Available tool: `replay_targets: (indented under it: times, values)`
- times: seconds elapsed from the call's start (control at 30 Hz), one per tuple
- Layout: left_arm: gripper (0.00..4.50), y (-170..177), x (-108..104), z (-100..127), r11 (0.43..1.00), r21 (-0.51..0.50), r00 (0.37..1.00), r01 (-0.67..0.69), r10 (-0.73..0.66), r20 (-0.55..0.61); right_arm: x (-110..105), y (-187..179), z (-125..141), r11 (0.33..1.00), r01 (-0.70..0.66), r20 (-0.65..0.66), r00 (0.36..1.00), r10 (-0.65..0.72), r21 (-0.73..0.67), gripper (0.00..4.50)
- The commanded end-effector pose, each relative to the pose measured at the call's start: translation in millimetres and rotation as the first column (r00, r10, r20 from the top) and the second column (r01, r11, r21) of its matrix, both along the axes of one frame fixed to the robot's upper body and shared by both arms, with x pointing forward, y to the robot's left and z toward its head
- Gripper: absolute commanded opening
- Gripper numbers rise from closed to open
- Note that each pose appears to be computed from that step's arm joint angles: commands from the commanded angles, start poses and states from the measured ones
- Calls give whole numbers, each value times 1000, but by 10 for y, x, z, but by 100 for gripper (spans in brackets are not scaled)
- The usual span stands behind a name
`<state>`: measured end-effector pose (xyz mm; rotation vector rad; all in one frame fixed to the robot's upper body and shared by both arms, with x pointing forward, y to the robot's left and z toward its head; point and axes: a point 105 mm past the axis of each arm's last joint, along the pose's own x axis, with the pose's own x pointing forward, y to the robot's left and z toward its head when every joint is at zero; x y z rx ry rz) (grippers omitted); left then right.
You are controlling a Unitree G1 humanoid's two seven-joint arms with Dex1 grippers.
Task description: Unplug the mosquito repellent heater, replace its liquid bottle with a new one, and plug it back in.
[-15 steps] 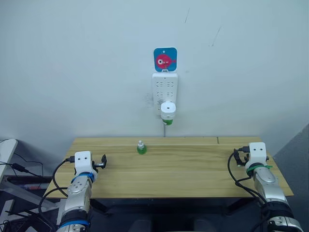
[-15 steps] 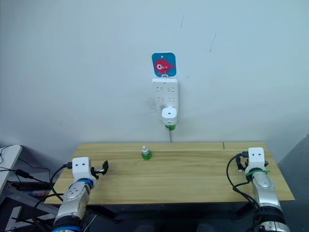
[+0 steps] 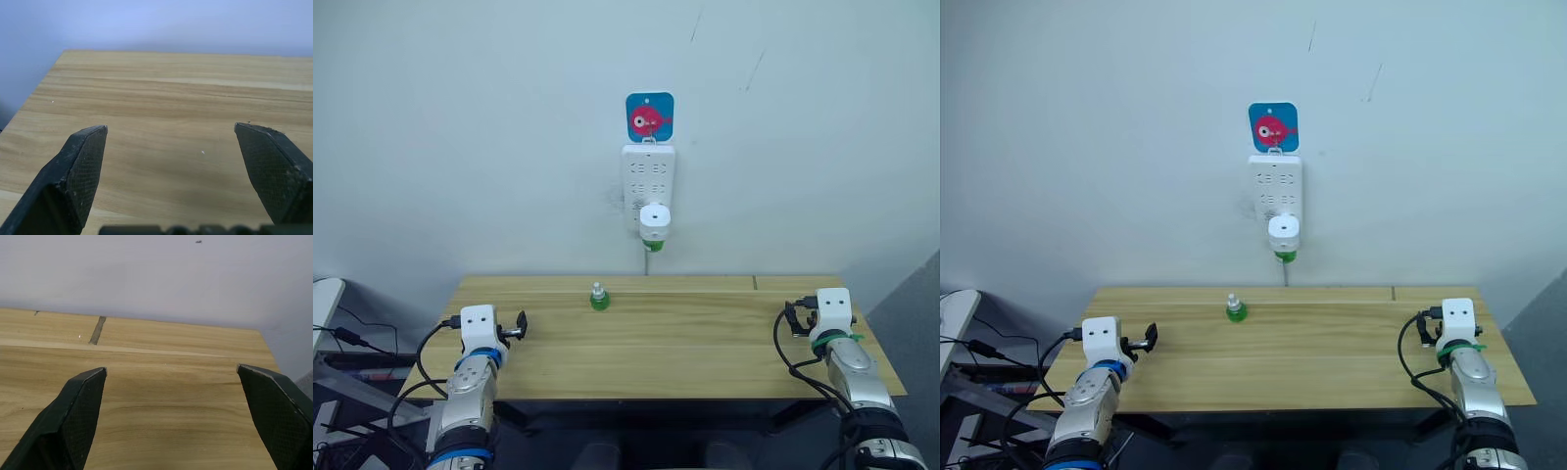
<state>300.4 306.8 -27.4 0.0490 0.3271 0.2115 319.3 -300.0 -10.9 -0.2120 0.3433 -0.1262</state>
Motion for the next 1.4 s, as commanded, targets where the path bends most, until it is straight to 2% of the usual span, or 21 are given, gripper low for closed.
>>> replay_targets:
  times: [0.03,0.1,0.2,0.3,0.4,0.5,0.6,0.7,0.77,0.9,1.07,1.2,1.33,1.4]
  values:
    - [450,5,24,214,999,16,997,30,-31,74,100,93,231,999,-43,77,996,44,-13,445]
    - [450,4,8,302,998,3,994,60,-60,95,107,150,323,997,-76,95,992,78,-26,445]
    - [450,-41,27,672,985,-44,967,166,-154,203,113,301,585,985,-170,136,975,173,-34,445]
    - [450,-259,78,1176,925,-1,886,381,-365,285,107,560,979,945,-327,179,928,326,-23,445]
    - [450,-521,148,1638,828,39,774,559,-538,334,77,856,1406,880,-475,219,859,463,4,445]
    - [390,-837,239,1935,713,59,656,698,-671,346,30,1180,1770,789,-615,244,766,595,6,450]
    - [290,-1162,397,2131,614,105,555,782,-763,332,-6,1507,2093,694,-720,281,663,694,-16,450]
    - [290,-1406,554,2269,552,117,485,826,-800,352,-26,1791,2339,626,-780,321,586,744,-27,450]
    - [290,-1476,661,2319,547,124,474,828,-801,366,-48,1951,2426,586,-810,329,545,771,-33,450]
    - [290,-1629,891,2395,557,178,460,811,-796,393,-21,2247,2523,554,-832,353,508,786,-36,450]
    - [290,-1732,1021,2470,533,213,419,819,-809,413,-28,2382,2541,542,-839,363,491,792,-47,450]
    - [290,-1765,1073,2487,518,226,400,825,-818,414,-17,2391,2540,559,-829,373,507,777,-39,450]
    - [290,-1936,1036,2469,413,283,301,866,-881,364,-14,2334,2468,584,-811,366,538,759,-20,450]
    - [290,-1982,1052,2476,392,297,281,871,-892,354,-4,2297,2434,605,-796,367,562,741,-1,450]
